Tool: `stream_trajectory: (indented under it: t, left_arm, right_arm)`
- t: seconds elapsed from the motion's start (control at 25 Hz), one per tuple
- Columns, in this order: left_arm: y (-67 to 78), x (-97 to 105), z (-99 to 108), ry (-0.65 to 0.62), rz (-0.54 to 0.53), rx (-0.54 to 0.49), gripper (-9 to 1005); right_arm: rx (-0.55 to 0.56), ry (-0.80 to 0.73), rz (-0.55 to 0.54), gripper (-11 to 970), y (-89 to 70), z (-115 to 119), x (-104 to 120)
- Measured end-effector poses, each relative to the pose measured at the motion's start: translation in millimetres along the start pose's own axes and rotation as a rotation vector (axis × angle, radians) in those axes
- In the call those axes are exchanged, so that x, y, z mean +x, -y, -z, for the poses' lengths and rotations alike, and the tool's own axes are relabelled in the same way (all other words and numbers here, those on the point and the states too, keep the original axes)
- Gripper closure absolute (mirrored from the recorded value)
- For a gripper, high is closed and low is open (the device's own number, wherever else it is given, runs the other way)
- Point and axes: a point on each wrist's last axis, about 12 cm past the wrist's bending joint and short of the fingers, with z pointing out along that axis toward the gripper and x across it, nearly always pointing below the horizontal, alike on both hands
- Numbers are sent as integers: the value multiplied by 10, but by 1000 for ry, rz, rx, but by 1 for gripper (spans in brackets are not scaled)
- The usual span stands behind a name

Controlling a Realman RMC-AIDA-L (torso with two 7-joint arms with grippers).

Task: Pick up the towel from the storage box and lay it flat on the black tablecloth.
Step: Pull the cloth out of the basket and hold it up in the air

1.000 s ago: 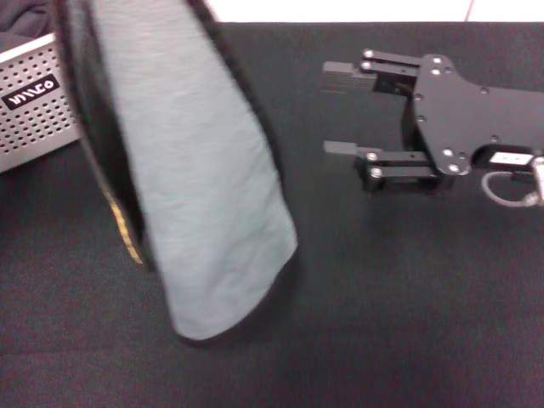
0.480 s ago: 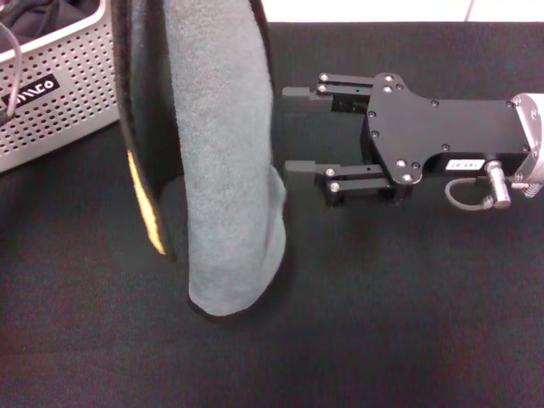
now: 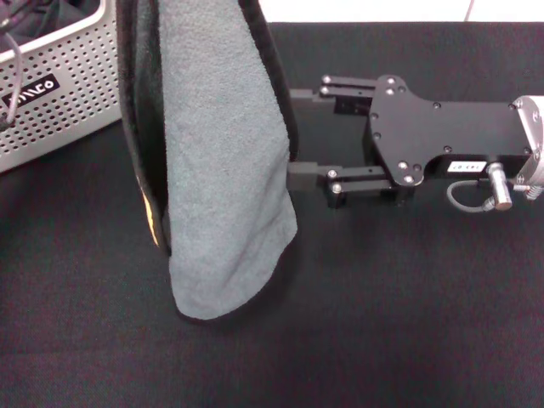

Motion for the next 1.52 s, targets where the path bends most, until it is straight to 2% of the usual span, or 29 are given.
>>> stream_trajectory:
  t: [0.44, 0.84, 1.2, 1.52]
  left_arm:
    - [15, -73, -45, 0, -34, 26, 986]
    - [73, -171, 82, 35, -78, -9, 985]
    - [78, -182, 94, 42, -86, -13, 984]
    - [79, -168, 87, 47, -86, -12, 984]
  right_arm:
    - [-71, -69, -35, 236, -85, -117, 123]
    - [-86, -90, -62, 287, -233, 16, 203]
    - [-99, -118, -52, 303, -241, 7, 215]
    - [-69, -129, -32, 601, -197, -28, 230]
